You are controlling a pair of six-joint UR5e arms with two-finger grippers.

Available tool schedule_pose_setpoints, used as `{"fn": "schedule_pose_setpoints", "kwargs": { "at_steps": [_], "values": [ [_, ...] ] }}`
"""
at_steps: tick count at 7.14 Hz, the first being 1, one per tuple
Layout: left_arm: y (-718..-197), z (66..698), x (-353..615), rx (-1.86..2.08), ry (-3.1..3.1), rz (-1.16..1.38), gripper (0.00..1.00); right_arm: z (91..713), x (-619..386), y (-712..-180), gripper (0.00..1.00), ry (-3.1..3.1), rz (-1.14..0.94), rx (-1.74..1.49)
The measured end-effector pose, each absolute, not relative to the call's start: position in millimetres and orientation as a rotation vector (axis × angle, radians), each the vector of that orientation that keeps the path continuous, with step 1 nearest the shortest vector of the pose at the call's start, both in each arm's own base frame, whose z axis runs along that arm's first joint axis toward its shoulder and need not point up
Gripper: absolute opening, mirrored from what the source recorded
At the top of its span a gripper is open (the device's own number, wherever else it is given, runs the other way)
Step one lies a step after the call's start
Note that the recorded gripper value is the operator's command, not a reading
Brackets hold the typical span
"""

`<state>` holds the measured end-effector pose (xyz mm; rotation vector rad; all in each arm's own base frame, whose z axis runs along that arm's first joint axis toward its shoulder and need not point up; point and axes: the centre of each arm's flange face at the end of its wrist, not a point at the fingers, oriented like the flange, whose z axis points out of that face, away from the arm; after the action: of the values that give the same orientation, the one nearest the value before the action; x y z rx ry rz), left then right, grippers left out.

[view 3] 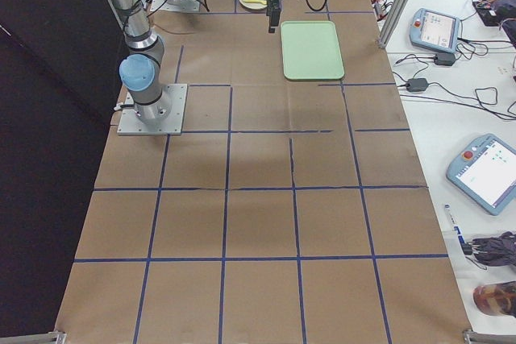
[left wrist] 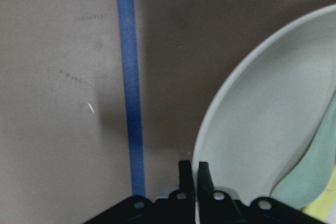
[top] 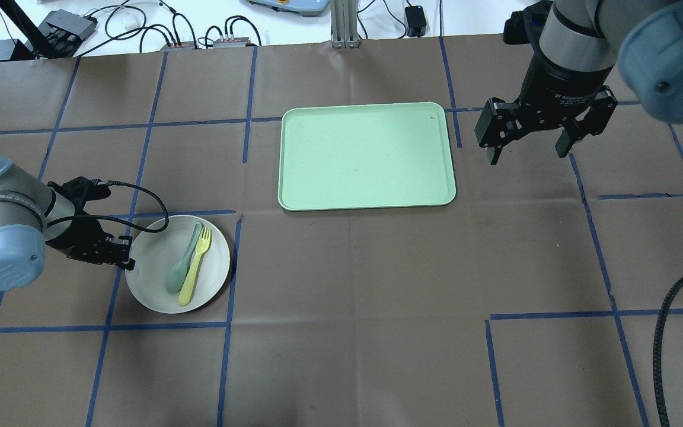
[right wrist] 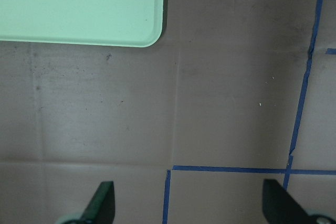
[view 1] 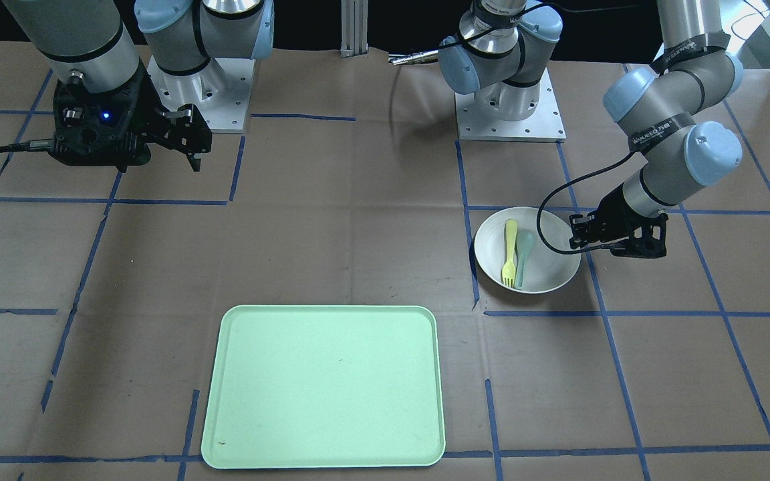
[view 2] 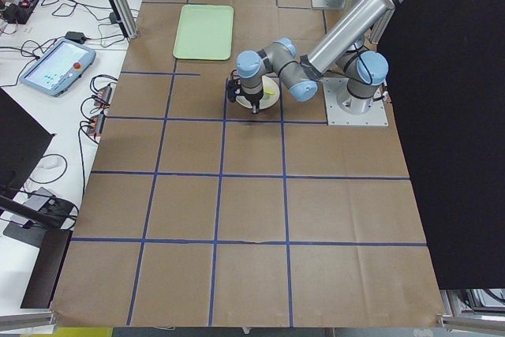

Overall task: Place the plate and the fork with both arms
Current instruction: 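Carry the plate with the left gripper onto the mint-green tray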

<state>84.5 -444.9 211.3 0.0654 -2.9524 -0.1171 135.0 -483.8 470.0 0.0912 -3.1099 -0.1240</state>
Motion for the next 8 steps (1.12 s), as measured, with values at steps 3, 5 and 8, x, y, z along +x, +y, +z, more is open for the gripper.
{"fn": "schedule_pose_setpoints", "kwargs": {
  "at_steps": [3, 5, 8],
  "values": [
    [-461, 226, 11, 0.141, -2.879, -0.081, 0.0, 470, 135, -484, 1.0, -3.11, -0.124, 0.093],
    [-489, 247, -60, 0.148, -2.857, -0.058, 0.0, 470, 135, -484, 1.0, -3.11, -0.124, 0.093],
    [-565, 252, -160, 0.069, -2.824, -0.051, 0.0, 470, 135, -484, 1.0, -3.109, -0.124, 0.093]
  ]
}}
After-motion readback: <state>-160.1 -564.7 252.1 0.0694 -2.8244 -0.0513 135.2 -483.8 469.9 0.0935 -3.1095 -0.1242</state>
